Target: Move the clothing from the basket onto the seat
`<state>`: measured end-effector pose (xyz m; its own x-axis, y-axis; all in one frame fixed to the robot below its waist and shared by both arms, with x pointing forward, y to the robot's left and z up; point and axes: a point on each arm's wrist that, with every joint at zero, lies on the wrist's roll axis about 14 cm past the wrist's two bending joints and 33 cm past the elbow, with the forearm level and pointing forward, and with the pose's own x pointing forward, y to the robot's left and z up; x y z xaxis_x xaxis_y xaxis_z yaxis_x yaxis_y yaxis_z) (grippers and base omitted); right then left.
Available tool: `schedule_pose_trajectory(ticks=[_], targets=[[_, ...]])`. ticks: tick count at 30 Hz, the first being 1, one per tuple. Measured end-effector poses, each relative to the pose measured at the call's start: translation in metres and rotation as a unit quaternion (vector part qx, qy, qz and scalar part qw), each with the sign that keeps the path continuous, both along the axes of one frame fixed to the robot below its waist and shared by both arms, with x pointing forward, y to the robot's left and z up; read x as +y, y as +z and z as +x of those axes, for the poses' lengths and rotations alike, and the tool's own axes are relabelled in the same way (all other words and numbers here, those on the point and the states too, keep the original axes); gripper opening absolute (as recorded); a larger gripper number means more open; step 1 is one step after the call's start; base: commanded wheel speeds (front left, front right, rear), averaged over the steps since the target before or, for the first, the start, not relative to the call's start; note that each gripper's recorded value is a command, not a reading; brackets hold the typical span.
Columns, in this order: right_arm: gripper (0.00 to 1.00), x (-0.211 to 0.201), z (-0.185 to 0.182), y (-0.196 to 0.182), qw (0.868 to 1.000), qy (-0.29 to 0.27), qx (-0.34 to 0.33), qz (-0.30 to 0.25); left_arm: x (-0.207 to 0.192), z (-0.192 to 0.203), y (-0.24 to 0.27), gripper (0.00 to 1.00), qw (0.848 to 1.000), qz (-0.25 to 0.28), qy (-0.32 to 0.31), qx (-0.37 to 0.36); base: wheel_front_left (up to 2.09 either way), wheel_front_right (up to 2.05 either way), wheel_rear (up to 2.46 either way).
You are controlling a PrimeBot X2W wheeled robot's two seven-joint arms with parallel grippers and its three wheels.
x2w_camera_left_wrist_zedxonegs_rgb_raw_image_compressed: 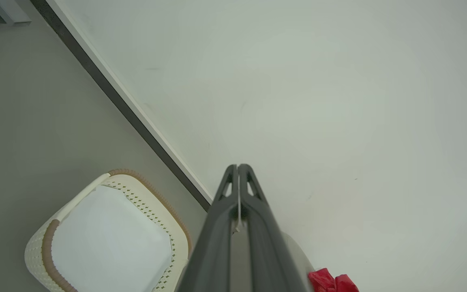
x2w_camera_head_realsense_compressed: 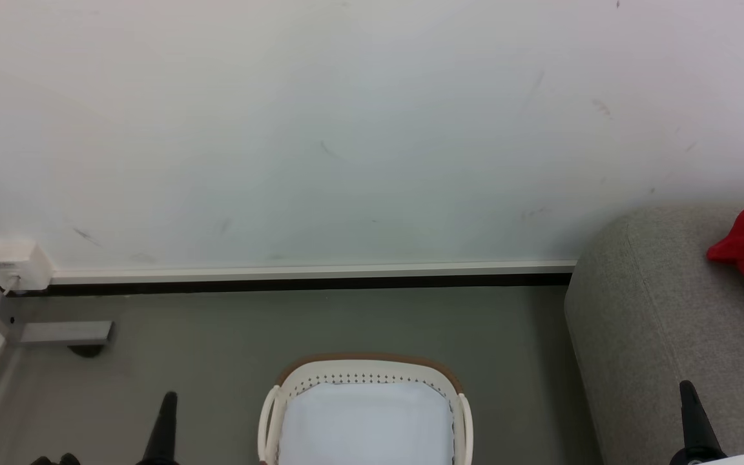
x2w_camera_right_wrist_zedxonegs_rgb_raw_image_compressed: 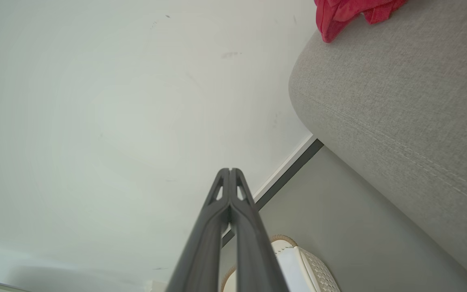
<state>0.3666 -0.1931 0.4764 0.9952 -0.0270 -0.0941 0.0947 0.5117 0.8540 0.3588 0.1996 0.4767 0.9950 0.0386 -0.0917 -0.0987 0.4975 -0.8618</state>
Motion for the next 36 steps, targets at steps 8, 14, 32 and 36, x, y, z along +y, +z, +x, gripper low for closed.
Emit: schedule_pose_trajectory(ticks=[8, 14, 32, 36], targets=[[0.00, -0.001, 0.002, 0.001, 0.999, -0.001, 0.000, 0.041, 0.000, 0.004, 0.003, 0.00, 0.999, -0.038, 0.001, -0.004, 0.00, 0.00, 0.00], [0.00, -0.001, 0.006, 0.006, 0.997, -0.003, -0.008, 0.071, 0.001, 0.008, 0.007, 0.00, 0.998, -0.067, 0.002, -0.009, 0.00, 0.00, 0.00], [0.00, -0.003, 0.012, 0.015, 0.988, -0.004, -0.022, 0.152, 0.000, 0.016, 0.014, 0.00, 0.989, -0.147, 0.001, -0.021, 0.00, 0.00, 0.00], [0.00, -0.003, 0.013, 0.016, 0.986, -0.004, -0.023, 0.166, 0.000, 0.017, 0.015, 0.00, 0.987, -0.161, 0.000, -0.022, 0.00, 0.00, 0.00]])
